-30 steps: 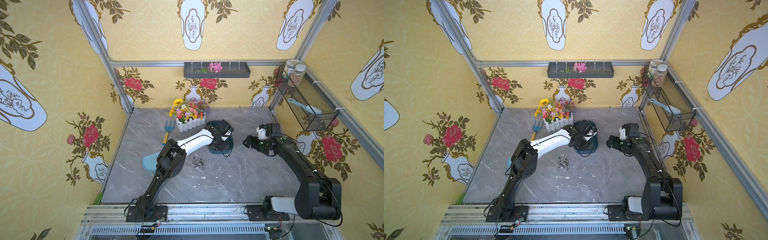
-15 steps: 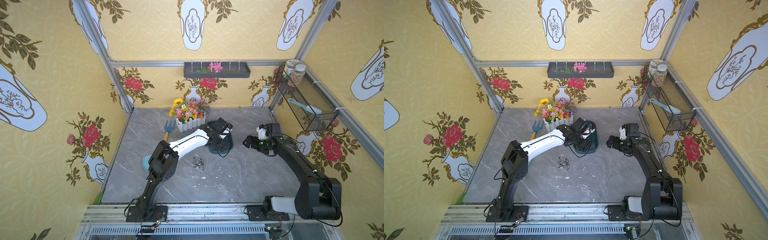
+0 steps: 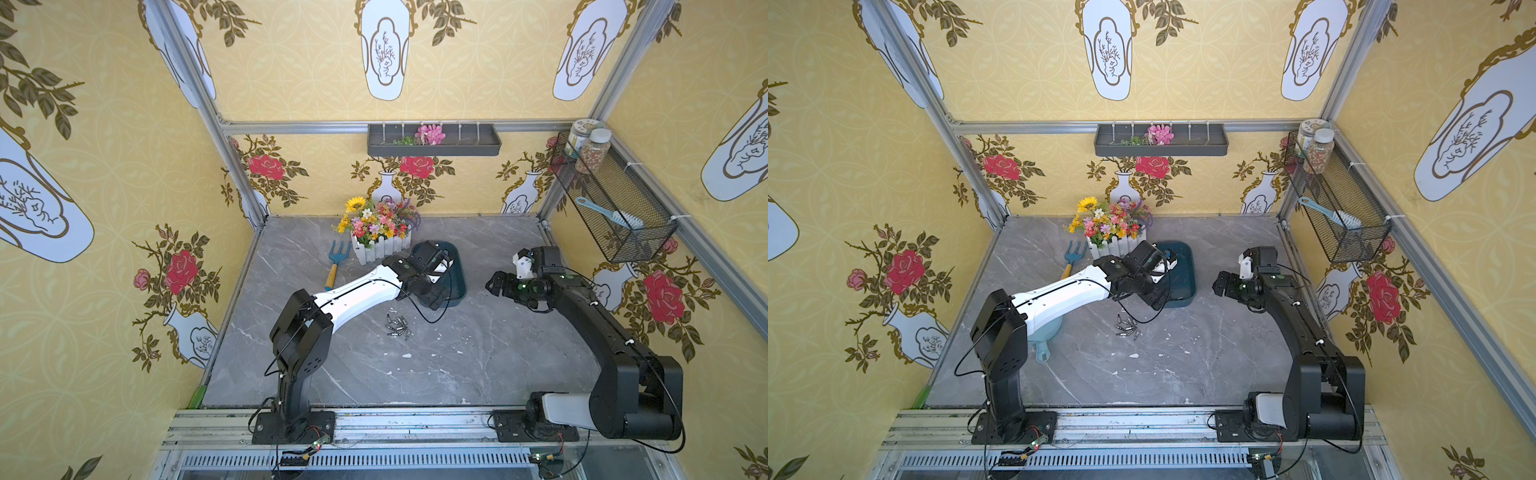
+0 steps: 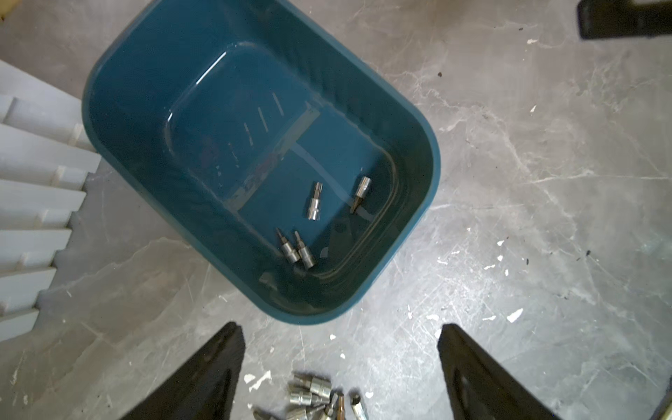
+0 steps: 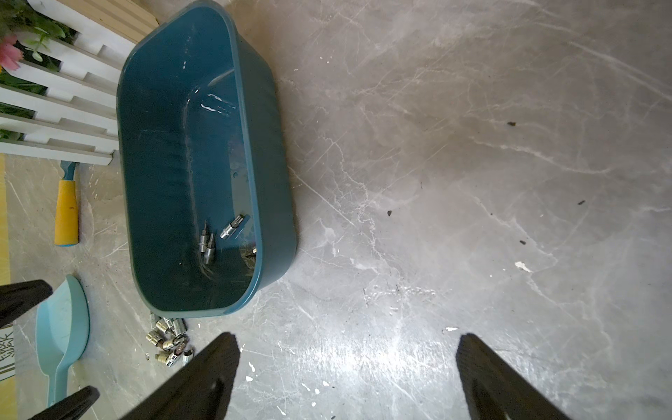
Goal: Put the bit on the desktop into the storage box
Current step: Pick up the screwdriver bit from the center of the board.
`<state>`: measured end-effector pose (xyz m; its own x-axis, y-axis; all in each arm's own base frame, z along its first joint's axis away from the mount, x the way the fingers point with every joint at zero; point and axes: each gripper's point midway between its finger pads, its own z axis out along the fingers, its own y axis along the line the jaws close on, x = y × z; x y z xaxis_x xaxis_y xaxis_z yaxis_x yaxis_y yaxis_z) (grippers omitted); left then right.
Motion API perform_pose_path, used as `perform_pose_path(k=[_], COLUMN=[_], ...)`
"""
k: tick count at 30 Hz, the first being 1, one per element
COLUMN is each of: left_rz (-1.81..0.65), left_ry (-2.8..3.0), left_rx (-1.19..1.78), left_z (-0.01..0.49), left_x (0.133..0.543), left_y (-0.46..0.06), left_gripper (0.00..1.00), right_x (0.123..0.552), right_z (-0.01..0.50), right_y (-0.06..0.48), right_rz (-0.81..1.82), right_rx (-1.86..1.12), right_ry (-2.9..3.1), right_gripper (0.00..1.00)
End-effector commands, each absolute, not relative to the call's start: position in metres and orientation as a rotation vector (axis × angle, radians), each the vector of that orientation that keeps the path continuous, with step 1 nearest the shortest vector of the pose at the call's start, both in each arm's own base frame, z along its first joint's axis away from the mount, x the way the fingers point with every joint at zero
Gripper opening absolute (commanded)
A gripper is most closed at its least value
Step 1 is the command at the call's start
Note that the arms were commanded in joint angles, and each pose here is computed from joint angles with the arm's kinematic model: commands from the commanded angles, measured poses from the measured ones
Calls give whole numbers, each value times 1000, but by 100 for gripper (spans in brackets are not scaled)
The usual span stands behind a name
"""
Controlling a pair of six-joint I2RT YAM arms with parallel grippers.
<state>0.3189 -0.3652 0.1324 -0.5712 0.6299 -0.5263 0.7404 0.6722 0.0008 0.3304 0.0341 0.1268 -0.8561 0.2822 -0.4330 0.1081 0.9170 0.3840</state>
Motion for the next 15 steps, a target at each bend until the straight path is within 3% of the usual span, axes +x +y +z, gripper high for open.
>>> perform_pose_path(k=[1,15], left_rz=[-291,-276], left_ry=[2422,2568], left_rx=[999,866], left_z=[129,99], left_x=[316,285], left_y=[-357,-319], left_gripper=[89,87], right_x=[334,335], right_z=[130,129], right_y=[36,35], right_rz=[489,483], right_rx=[262,264], right_ry=[2562,2565], right_gripper=[97,97])
